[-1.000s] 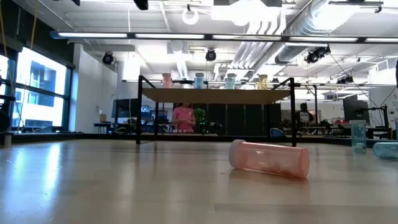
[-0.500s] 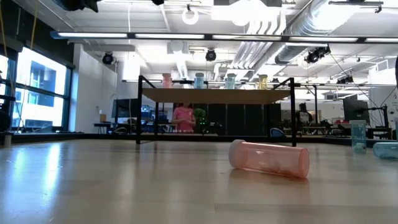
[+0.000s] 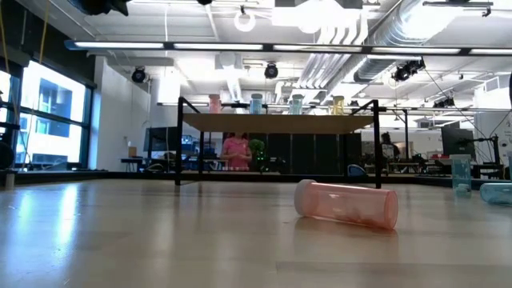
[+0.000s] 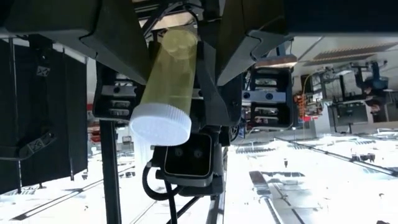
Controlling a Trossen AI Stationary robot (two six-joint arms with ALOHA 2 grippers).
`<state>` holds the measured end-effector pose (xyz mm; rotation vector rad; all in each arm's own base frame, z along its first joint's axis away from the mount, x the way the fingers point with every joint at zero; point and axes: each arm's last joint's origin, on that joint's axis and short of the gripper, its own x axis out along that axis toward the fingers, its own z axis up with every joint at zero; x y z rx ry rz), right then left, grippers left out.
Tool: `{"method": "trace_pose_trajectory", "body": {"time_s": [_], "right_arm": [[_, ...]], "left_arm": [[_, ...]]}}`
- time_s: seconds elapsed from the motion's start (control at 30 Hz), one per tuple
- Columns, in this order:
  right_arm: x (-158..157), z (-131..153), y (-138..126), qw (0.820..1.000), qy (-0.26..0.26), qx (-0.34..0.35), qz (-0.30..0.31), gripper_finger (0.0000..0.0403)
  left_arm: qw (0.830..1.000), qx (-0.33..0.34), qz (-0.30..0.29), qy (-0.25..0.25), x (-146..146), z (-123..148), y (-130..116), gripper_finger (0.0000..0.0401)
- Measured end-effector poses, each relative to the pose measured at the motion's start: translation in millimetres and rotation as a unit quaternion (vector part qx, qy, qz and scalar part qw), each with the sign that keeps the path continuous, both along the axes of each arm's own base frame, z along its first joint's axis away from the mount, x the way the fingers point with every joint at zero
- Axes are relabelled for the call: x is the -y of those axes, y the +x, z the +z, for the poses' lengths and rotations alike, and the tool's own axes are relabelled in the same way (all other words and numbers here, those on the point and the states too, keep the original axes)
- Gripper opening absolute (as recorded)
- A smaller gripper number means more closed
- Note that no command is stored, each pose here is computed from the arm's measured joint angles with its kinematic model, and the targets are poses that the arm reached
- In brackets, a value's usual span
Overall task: Pick and place medicine bottles onto shelf by color
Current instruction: Put the yellow pill bottle on the shelf aligned with the other yellow pill bottles
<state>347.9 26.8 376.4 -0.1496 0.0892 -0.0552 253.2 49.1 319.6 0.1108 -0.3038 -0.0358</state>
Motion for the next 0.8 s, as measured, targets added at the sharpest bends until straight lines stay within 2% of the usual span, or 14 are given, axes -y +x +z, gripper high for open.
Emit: {"method": "trace_pose_trajectory", "body": {"time_s": [0.17, 0.5, 0.8], "right_arm": [[-0.3, -3.8, 3.9, 1.0, 0.0, -0.002, 0.001, 0.0087], [-0.1, -4.6, 4.6, 1.0, 0.001, -0.003, -0.002, 0.0087], [-0.1, -4.6, 4.6, 1.0, 0.0, -0.003, -0.001, 0.0087]], "left_arm": [[1.0, 0.003, 0.0, 0.001, 0.0, 0.6, -0.2, 0.0162], [1.0, 0.0, 0.001, 0.0, 0.0, 0.1, -0.1, 0.0094], [1.0, 0.0, 0.001, 0.0, -0.1, 0.0, 0.0, 0.0098]]}}
